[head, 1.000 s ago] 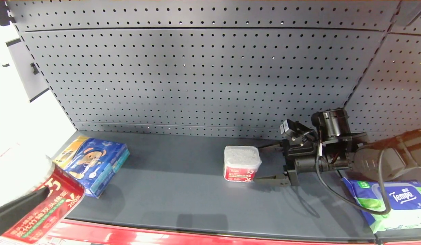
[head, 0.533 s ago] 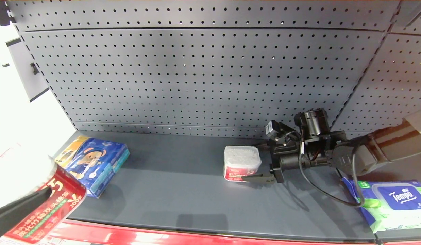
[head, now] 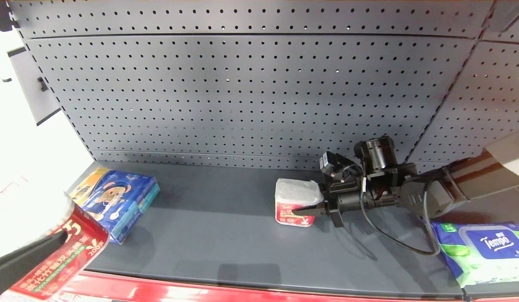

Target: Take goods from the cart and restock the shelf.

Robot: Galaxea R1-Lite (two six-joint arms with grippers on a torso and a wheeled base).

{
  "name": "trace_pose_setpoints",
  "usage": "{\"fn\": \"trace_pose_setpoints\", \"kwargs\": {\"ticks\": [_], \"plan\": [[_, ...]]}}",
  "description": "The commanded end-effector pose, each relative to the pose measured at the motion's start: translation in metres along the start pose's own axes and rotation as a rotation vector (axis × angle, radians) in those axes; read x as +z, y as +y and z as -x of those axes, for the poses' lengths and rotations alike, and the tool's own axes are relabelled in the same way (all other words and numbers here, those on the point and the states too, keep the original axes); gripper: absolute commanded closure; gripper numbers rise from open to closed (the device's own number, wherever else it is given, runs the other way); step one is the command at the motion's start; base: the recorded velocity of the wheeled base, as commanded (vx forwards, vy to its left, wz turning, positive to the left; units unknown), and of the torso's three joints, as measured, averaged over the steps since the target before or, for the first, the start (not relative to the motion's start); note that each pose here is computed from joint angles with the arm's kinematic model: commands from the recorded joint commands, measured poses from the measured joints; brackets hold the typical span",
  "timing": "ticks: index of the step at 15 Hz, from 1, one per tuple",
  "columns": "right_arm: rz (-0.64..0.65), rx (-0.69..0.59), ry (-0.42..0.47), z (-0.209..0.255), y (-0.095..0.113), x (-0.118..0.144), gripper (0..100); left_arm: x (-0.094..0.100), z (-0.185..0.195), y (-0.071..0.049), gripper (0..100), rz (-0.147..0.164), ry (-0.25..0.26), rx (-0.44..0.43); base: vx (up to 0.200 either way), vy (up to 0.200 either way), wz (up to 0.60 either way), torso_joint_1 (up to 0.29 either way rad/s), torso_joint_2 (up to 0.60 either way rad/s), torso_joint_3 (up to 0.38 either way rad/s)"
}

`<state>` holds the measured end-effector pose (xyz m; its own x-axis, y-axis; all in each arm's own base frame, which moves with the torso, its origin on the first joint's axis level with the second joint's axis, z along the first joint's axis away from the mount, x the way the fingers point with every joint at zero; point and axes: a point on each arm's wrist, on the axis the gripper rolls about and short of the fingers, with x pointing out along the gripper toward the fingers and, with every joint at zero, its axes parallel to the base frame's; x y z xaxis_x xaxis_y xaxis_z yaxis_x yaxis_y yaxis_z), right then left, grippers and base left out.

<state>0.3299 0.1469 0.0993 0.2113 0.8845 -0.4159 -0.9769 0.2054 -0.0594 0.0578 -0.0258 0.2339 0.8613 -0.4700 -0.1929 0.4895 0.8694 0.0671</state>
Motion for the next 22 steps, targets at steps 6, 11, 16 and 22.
{"fn": "trace_pose_setpoints", "kwargs": {"ticks": [6,11,16,22], "plan": [[-0.004,0.046,0.055,0.022,0.066,0.003,100,0.001,0.002,0.000,100,-0.001,-0.008,0.001,0.000,0.000,0.00,0.000,0.00,0.000],[-0.002,0.061,0.089,0.021,0.083,0.000,100,0.002,0.002,0.000,100,-0.001,-0.013,0.000,0.000,0.000,0.00,0.000,0.00,0.000],[0.016,0.080,0.115,0.016,0.092,-0.003,100,0.003,0.002,0.000,100,0.000,-0.016,0.000,0.000,0.000,0.00,0.000,0.00,0.000],[0.023,0.061,0.147,0.011,0.097,-0.002,100,0.003,0.003,0.000,100,0.000,-0.018,0.000,0.000,0.000,0.00,0.000,0.00,0.000]]}}
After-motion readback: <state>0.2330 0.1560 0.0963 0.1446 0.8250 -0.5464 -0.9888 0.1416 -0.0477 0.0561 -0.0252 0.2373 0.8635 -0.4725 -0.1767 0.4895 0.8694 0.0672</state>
